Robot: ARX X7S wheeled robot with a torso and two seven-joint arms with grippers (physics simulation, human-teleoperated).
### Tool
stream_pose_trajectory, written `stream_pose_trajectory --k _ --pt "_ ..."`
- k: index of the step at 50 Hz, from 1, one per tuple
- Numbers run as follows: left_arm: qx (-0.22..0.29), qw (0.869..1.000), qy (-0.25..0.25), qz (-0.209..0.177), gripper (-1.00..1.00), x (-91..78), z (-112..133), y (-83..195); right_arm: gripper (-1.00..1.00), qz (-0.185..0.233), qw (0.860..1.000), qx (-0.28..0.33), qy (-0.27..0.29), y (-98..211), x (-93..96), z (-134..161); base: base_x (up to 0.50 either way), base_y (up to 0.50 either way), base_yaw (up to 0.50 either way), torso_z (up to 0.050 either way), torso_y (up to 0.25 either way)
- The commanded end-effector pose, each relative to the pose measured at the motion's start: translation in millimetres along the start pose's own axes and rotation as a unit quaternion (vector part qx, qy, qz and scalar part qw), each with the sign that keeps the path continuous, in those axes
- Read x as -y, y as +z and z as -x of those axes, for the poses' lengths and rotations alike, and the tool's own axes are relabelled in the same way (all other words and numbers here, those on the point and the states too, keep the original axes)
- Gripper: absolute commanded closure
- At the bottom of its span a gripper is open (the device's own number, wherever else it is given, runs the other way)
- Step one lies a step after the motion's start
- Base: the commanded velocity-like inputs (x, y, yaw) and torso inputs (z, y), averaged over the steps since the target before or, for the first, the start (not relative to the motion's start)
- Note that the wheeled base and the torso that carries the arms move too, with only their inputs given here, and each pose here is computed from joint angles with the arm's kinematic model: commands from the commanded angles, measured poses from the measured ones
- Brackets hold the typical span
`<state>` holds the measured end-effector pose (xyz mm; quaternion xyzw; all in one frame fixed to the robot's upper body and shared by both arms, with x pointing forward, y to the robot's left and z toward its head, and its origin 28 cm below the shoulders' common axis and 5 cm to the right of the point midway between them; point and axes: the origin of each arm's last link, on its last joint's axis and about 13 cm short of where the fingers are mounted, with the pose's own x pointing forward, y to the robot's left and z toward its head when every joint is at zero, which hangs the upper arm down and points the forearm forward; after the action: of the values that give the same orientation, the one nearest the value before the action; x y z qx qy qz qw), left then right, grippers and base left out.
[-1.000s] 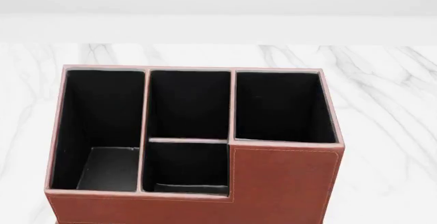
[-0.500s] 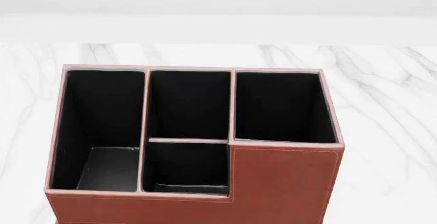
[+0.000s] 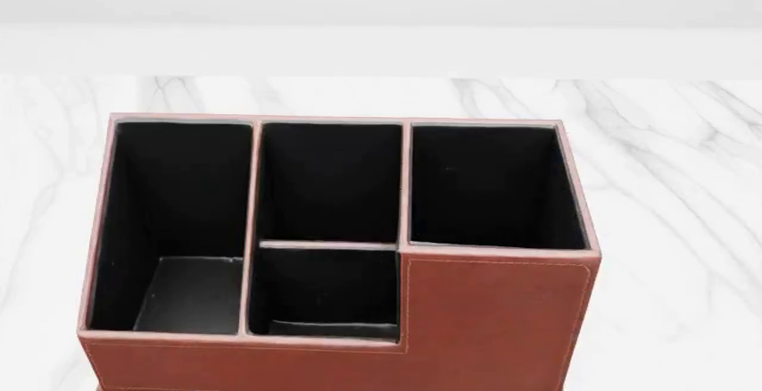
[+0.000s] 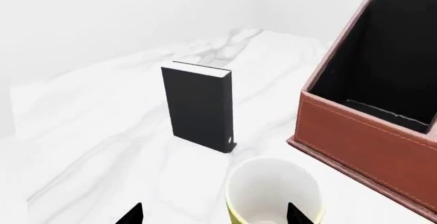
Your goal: Pick up the yellow and white mug and place it to the right of the caddy.
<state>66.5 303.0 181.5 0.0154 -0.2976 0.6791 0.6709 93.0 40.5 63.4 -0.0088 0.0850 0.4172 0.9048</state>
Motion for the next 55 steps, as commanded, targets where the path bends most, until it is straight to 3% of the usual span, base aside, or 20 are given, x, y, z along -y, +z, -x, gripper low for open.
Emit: stream_pose_trajectory --k 1,9,32,55 --pt "-0.001 1.0 0.0 0.0 -1.0 0.0 -0.4 0.1 -1.0 -0.01 0.999 0.004 -0.037 0.9 5.6 -3.2 0.0 0.0 0.0 0.0 0.0" --pt "-0.004 1.0 -0.001 0.002 -1.0 -0.1 -0.6 0.7 -1.0 -0.033 0.997 0.006 -0.07 2.8 11.2 -5.7 0.0 0.0 0.0 0.0 0.0" --pt "-0.006 1.0 0.001 0.006 -1.0 -3.6 -2.2 3.2 -1.0 -0.076 0.993 -0.049 -0.074 -11.8 10.6 -9.1 0.0 0.0 0.0 0.0 0.0" --pt "-0.006 1.0 0.0 0.008 -1.0 -4.0 -1.5 3.4 -1.0 -0.072 0.992 -0.077 -0.064 -22.1 10.1 -12.2 0.0 0.0 0.0 0.0 0.0"
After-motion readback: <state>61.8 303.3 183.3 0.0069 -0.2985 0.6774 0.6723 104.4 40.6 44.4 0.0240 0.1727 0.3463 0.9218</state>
